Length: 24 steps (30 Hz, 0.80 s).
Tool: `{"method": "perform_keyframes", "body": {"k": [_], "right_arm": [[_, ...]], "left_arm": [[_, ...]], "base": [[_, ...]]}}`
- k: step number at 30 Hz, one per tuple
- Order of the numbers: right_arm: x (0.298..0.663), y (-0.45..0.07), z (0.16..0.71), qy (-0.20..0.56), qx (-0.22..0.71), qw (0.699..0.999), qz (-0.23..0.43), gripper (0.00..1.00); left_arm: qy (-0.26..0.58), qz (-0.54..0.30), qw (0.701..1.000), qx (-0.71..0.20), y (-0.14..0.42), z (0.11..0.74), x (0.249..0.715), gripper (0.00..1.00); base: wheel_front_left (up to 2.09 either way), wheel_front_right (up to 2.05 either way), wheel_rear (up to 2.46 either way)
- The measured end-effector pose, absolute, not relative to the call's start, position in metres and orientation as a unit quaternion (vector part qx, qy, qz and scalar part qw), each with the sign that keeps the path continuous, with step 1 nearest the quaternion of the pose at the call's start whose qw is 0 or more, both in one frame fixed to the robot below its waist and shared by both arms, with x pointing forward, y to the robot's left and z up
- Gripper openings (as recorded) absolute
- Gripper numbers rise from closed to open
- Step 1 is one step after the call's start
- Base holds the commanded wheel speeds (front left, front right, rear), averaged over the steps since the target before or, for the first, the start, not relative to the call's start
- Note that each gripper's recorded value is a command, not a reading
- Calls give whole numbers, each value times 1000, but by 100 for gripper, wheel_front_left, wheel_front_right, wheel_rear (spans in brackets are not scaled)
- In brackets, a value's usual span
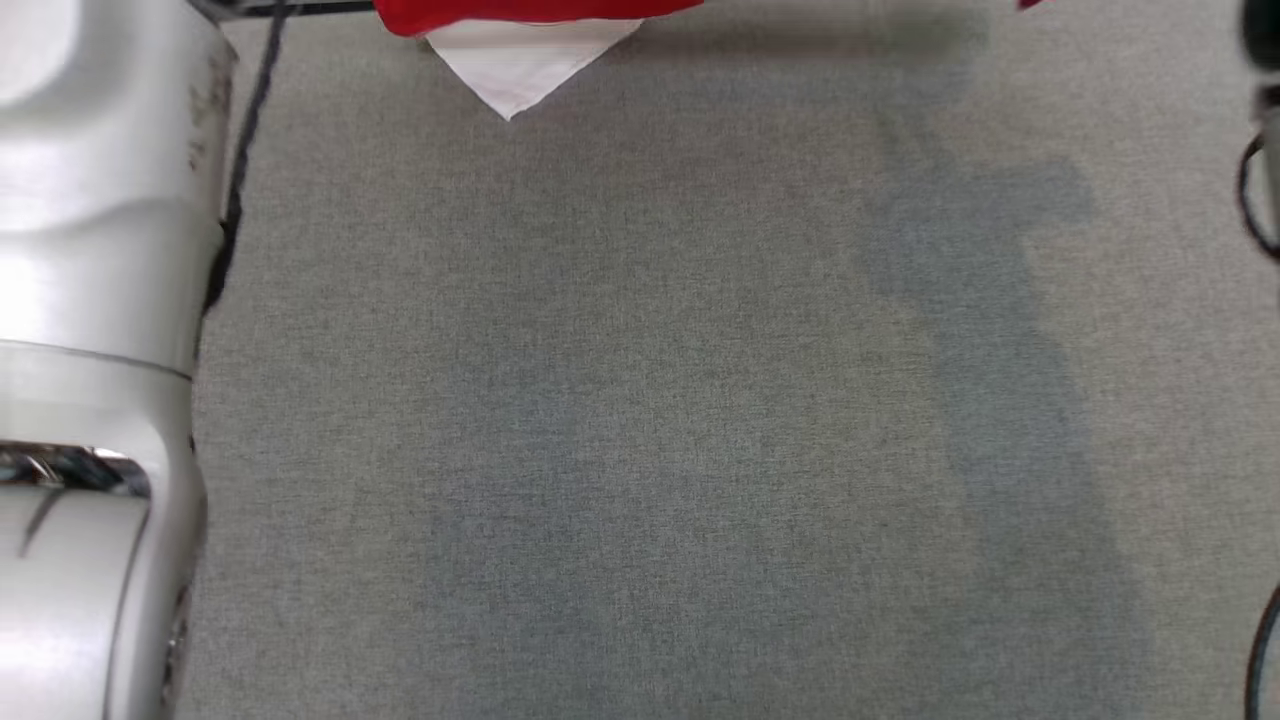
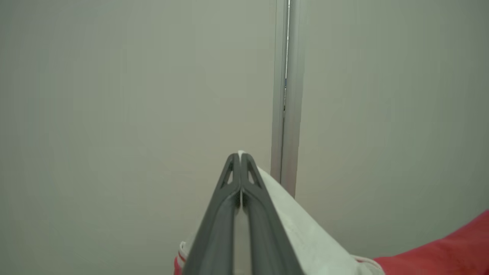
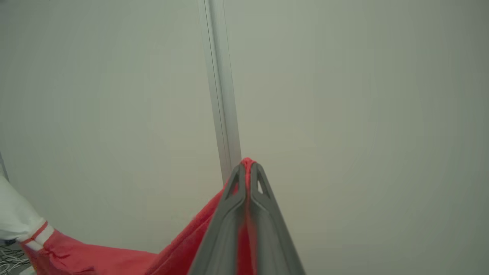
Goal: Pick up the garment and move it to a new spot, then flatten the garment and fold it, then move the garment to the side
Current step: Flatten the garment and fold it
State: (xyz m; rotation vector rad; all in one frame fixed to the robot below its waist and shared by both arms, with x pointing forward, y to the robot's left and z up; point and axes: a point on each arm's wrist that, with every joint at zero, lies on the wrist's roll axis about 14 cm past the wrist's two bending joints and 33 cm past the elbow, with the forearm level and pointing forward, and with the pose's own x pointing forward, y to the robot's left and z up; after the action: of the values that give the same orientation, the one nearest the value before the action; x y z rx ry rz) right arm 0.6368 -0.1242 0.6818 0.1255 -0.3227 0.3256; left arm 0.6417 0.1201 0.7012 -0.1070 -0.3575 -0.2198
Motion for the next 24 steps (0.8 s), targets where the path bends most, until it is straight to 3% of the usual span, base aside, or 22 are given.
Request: {"method": "perform_keyframes", "body": {"k": [5,9,17,24], "right_arm": [[649,-108,597,-59,70,982,166,0],[646,-105,543,-6,81,983,163,0],[613,-118,495,33,103,981,159,0],[548,-140,469,44,111,982,148,0]], "left_arm": [[-43,-81,992,-85,135,585,646,0],[20,-64,991,-116,140,528,640,0],[6,-33,988,-152,160,508,617,0],[1,-12,989,-150,176,483,553,0]], "base": [[0,0,0],[0,0,0],[0,0,0],[0,0,0]]}}
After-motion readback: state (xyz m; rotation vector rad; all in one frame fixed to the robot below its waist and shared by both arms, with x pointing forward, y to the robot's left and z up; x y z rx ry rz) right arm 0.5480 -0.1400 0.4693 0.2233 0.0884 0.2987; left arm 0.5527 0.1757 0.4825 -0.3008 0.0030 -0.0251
